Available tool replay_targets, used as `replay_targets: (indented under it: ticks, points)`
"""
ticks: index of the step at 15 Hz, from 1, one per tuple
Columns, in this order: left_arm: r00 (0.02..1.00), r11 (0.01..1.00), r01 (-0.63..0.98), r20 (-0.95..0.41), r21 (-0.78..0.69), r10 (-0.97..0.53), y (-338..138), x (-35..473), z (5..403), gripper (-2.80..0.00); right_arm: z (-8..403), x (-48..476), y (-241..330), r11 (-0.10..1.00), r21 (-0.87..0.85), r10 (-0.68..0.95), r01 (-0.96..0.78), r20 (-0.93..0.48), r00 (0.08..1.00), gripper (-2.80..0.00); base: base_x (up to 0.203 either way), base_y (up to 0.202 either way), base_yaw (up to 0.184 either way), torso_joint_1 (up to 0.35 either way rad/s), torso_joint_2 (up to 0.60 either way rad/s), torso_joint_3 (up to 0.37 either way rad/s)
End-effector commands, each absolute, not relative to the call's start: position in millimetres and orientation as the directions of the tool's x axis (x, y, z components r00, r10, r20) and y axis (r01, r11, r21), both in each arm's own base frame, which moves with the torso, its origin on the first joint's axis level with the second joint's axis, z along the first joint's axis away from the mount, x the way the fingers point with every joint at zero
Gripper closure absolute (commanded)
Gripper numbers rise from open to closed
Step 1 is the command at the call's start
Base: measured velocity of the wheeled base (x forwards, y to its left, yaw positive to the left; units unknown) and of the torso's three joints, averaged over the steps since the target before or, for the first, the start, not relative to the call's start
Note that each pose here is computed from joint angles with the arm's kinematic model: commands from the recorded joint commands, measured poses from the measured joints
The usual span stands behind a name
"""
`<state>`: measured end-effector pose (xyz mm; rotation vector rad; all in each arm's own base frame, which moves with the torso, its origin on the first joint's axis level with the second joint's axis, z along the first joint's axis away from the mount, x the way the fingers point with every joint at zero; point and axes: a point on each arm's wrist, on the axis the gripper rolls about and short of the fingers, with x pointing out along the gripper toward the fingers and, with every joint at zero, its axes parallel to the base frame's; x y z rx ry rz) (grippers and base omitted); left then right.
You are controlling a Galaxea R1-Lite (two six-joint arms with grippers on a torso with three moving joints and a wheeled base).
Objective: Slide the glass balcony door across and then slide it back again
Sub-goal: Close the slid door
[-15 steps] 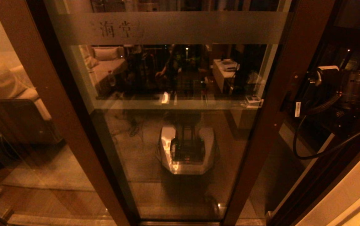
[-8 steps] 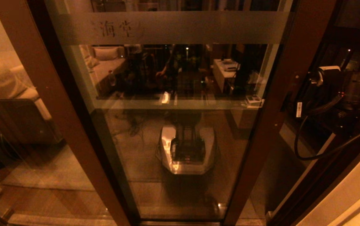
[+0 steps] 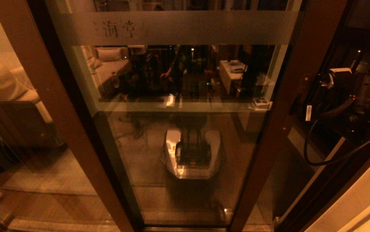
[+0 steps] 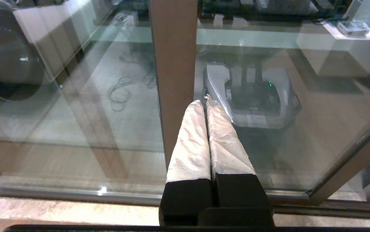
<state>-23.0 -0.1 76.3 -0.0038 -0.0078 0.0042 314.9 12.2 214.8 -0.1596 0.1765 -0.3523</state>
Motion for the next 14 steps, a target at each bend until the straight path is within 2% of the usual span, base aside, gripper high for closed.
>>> replay_targets:
  ticks: [1,14]
  points:
    - [1.0,1.0,-0.005,0.006,-0.005,0.005,0,-23,76,0.0,213,317,11,0.923,-0.191,-0.364,0.335,-0.148,0.919,-2.8,0.0,0.0,0.0,0.0,0.0,0.0]
    - [1.0,1.0,-0.005,0.007,-0.005,0.005,0,-23,76,0.0,212,309,1,0.912,-0.196,-0.392,0.36,-0.155,0.907,-2.8,0.0,0.0,0.0,0.0,0.0,0.0]
